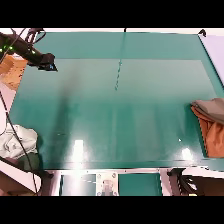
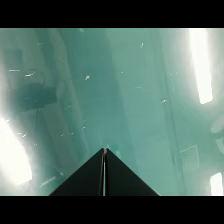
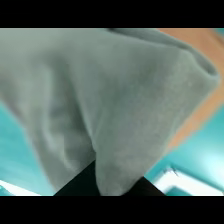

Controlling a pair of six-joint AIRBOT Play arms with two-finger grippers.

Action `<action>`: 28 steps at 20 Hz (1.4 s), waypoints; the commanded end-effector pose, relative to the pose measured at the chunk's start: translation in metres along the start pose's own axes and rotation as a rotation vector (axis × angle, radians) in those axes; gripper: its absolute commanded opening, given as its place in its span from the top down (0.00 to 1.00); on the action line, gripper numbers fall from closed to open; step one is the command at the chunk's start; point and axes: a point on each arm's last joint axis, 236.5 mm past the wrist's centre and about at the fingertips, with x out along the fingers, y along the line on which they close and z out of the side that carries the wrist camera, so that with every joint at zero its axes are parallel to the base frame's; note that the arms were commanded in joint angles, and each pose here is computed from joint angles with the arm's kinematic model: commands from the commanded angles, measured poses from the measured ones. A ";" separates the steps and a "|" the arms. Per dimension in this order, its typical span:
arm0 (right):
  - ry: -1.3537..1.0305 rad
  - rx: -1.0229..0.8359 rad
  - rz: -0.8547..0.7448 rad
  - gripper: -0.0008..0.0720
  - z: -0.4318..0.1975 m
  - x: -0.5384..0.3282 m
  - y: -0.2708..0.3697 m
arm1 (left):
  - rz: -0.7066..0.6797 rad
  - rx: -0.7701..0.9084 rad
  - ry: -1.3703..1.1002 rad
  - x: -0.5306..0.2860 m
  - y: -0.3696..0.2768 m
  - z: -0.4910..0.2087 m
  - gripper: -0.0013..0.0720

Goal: Fold the shirts.

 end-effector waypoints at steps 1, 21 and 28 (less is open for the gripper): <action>0.147 0.086 -0.213 0.92 -0.028 0.046 -0.050 | -0.002 0.000 0.008 0.000 -0.001 -0.002 0.95; -0.063 -0.760 0.324 0.97 -0.162 0.078 0.245 | -0.055 -0.137 -0.028 -0.053 -0.066 -0.092 0.95; 0.025 -0.901 0.341 0.97 -0.271 0.134 0.212 | -0.007 -0.255 0.070 -0.001 -0.068 -0.245 0.95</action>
